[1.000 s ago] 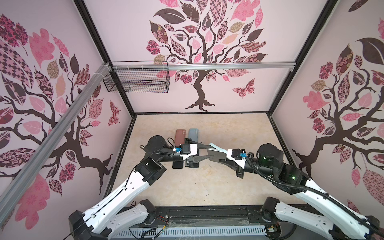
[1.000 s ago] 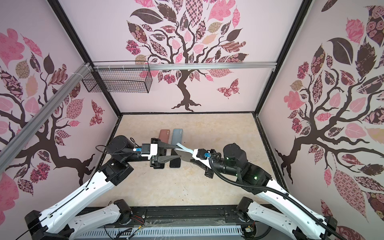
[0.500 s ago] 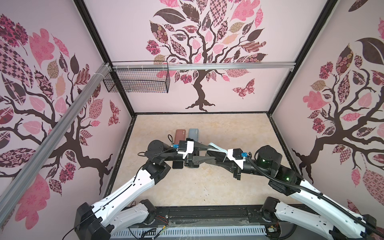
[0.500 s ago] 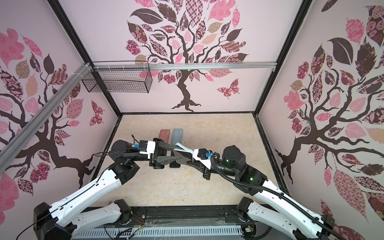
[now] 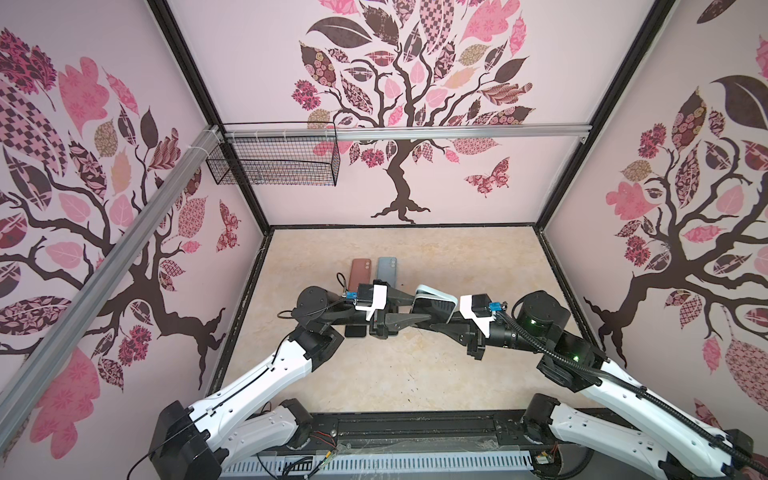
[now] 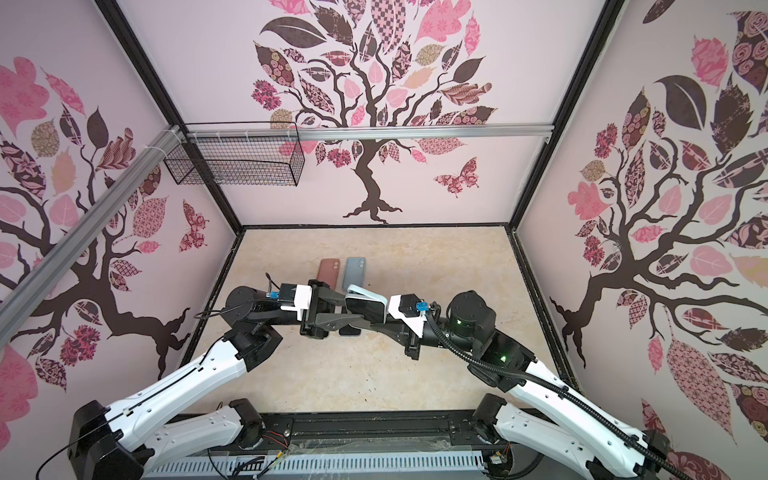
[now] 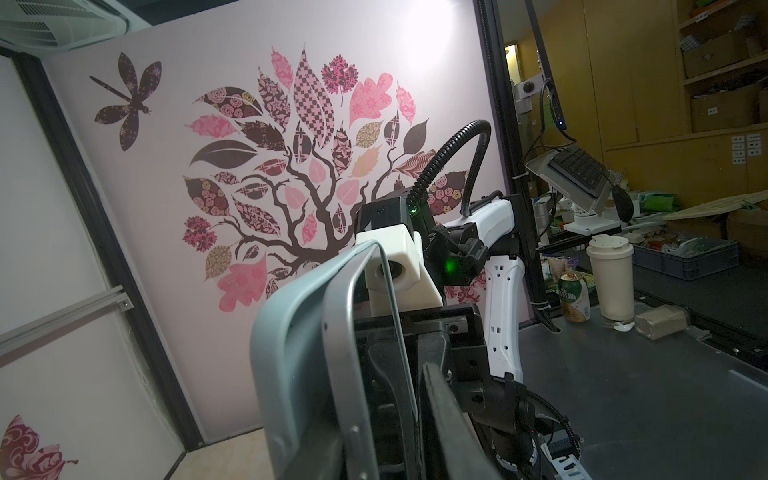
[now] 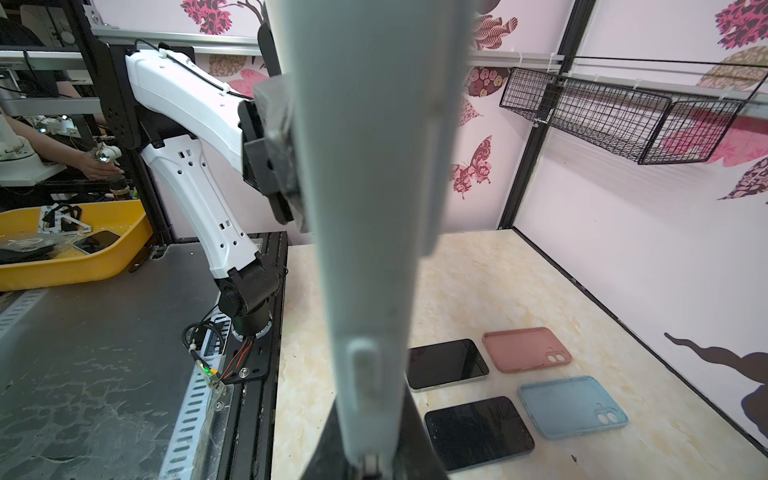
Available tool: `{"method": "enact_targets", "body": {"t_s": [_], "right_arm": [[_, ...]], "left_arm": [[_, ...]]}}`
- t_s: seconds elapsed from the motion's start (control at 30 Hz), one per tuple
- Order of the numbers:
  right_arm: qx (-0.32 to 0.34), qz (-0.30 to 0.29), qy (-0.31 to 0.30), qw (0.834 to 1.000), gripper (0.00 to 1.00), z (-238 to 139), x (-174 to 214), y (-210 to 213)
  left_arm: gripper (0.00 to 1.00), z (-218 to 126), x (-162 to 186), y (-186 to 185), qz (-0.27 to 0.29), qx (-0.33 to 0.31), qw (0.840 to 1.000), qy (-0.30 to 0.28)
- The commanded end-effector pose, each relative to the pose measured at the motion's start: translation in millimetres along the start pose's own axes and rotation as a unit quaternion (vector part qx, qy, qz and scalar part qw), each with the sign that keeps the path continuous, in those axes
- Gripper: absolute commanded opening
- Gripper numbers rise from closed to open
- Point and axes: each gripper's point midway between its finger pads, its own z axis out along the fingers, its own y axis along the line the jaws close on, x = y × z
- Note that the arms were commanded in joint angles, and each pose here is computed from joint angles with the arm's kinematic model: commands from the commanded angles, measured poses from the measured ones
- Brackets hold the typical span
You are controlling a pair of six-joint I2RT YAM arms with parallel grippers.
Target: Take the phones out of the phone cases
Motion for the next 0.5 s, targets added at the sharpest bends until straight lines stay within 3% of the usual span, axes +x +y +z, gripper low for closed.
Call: {"method": "enact_targets", "body": {"t_s": [0.0, 0.17, 0.3, 0.47], "right_arm": [[0.031, -0.101, -0.21, 0.972, 0.0, -47.8, -130.1, 8.3], [0.043, -0.107, -0.172, 0.978, 0.0, -44.3, -114.2, 4.2], [0.055, -0.102, -0.126, 0.985, 0.01, -41.3, -91.4, 0.1], [0.121, -0.064, -0.055, 0.989, 0.41, -47.0, -60.6, -21.3]], "left_arm": [[0.22, -2.6, 70.8, -30.3, -0.119, 0.063, 0.987, 0.083], [0.14, -2.1, 64.2, -29.8, -0.102, 0.063, 0.989, 0.086], [0.0, -2.9, 56.5, -30.3, -0.082, 0.066, 0.99, 0.092], [0.0, -11.9, 48.1, -23.5, -0.041, 0.048, 0.992, 0.113]]}}
